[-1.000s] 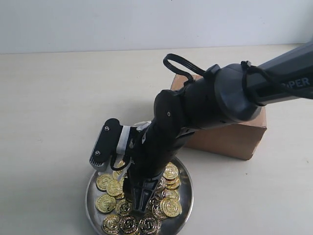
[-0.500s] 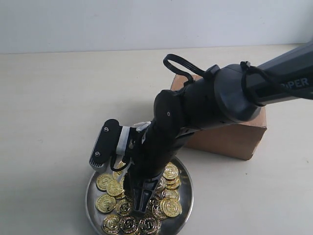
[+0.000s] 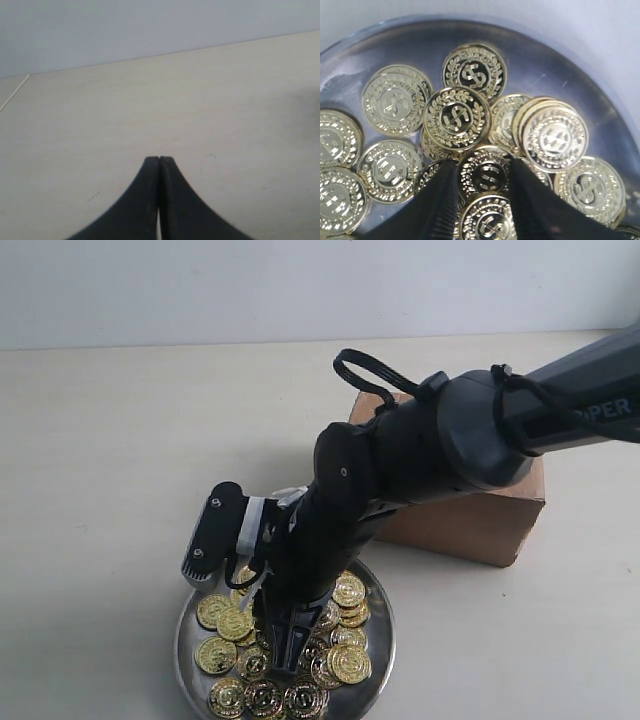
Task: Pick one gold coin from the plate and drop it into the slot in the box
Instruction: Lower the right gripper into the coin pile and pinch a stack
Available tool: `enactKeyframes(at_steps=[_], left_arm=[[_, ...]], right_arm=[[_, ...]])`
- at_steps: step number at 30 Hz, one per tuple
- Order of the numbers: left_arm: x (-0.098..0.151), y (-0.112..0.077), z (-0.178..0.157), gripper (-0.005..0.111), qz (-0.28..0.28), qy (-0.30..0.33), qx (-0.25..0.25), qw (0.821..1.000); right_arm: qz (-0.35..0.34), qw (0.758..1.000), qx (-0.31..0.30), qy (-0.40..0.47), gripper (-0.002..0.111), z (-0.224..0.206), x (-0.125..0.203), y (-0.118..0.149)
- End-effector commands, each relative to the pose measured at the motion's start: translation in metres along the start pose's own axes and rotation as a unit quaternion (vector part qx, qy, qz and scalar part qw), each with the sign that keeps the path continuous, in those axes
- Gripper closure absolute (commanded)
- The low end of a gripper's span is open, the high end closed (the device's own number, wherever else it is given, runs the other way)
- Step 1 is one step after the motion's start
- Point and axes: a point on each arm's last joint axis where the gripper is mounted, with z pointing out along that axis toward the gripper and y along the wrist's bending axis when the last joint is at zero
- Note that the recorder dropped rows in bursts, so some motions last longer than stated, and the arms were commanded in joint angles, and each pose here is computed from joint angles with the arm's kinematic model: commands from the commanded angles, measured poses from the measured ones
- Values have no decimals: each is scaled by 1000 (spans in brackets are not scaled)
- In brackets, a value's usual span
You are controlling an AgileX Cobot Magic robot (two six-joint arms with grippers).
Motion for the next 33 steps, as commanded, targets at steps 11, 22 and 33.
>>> enactKeyframes(at_steps=[11,22,33], left_arm=[[0,0,0,107,-1,-4,-1,1000],[0,0,0,107,-1,-4,-1,1000],[0,0,0,107,-1,-4,-1,1000]], right_arm=[[-6,1000,9,-6,69,1,-2,-2],[5,1000,20,-19,61,1,-4,-4],[-80,996,-11,-46,61,1,-9,3]])
